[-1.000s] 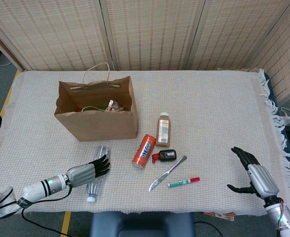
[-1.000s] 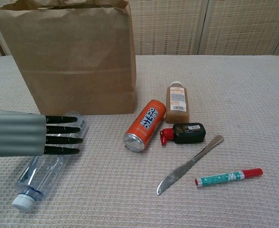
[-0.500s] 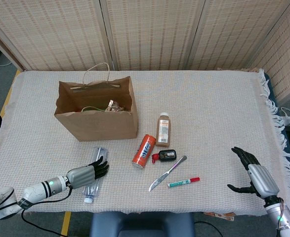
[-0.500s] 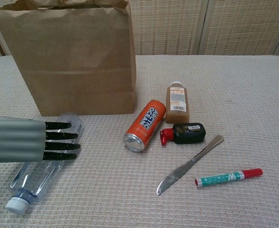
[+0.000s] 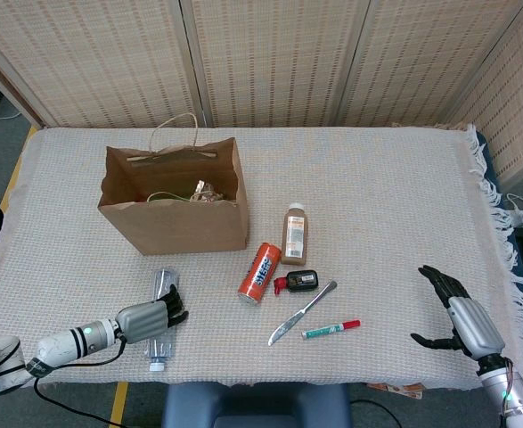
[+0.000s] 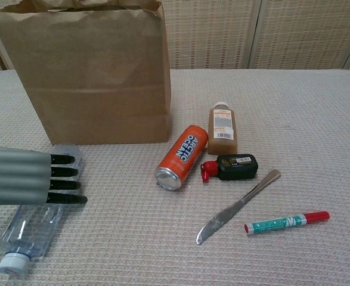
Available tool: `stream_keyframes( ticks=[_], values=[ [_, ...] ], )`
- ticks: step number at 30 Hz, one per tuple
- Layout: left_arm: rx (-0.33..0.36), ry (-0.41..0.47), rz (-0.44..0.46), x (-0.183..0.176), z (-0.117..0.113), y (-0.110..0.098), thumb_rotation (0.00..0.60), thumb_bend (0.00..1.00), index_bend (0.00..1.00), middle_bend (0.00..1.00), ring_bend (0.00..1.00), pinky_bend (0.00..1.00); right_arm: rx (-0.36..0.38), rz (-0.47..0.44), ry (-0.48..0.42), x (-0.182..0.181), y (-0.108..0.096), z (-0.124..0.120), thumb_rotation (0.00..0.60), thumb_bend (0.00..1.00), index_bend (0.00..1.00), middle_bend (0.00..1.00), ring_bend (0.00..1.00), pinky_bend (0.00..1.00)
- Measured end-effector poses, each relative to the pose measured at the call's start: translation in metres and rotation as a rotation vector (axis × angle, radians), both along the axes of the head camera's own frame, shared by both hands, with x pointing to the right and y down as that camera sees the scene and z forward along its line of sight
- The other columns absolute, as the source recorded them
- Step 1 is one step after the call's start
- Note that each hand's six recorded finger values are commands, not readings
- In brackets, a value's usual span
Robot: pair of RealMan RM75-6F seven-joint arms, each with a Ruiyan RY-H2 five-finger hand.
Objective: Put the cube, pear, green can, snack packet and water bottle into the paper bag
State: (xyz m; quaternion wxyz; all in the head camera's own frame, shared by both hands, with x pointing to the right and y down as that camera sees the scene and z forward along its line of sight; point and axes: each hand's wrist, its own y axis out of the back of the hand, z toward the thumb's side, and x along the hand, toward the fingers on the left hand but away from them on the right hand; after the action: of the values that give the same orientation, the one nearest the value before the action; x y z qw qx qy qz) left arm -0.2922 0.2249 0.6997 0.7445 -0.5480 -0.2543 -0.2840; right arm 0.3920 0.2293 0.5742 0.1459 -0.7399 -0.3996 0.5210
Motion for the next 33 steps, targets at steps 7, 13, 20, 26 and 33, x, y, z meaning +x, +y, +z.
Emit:
stream_keyframes(
  ticks=[7,13,20,26,33],
  values=[
    [0.028,0.022,-0.205,-0.027,-0.022,-0.031,0.6,0.72,0.67,0.65,0.61,0.72,0.005,0.004,0.0,0.001,-0.001,-0.001,0.6,0.04,0.0,0.0,0.0,0.0],
    [0.044,0.023,-0.406,-0.067,-0.035,-0.046,0.6,0.72,0.67,0.65,0.61,0.72,0.006,-0.004,0.004,0.001,0.0,-0.001,0.6,0.04,0.0,0.0,0.0,0.0],
    [0.062,0.136,-0.769,-0.097,-0.044,-0.062,0.6,0.72,0.67,0.65,0.61,0.7,0.009,-0.008,0.013,0.001,0.002,-0.001,0.6,0.04,0.0,0.0,0.0,0.0],
    [0.158,0.361,-1.177,-0.119,-0.055,-0.088,0.6,0.72,0.68,0.64,0.61,0.69,0.009,-0.007,0.018,0.002,0.003,-0.002,0.6,0.04,0.0,0.0,0.0,0.0],
    [0.178,0.709,-1.589,-0.128,-0.075,-0.118,0.6,0.72,0.67,0.64,0.61,0.69,0.009,0.0,0.018,0.004,0.003,-0.002,0.6,0.04,0.0,0.0,0.0,0.0]
  ],
)
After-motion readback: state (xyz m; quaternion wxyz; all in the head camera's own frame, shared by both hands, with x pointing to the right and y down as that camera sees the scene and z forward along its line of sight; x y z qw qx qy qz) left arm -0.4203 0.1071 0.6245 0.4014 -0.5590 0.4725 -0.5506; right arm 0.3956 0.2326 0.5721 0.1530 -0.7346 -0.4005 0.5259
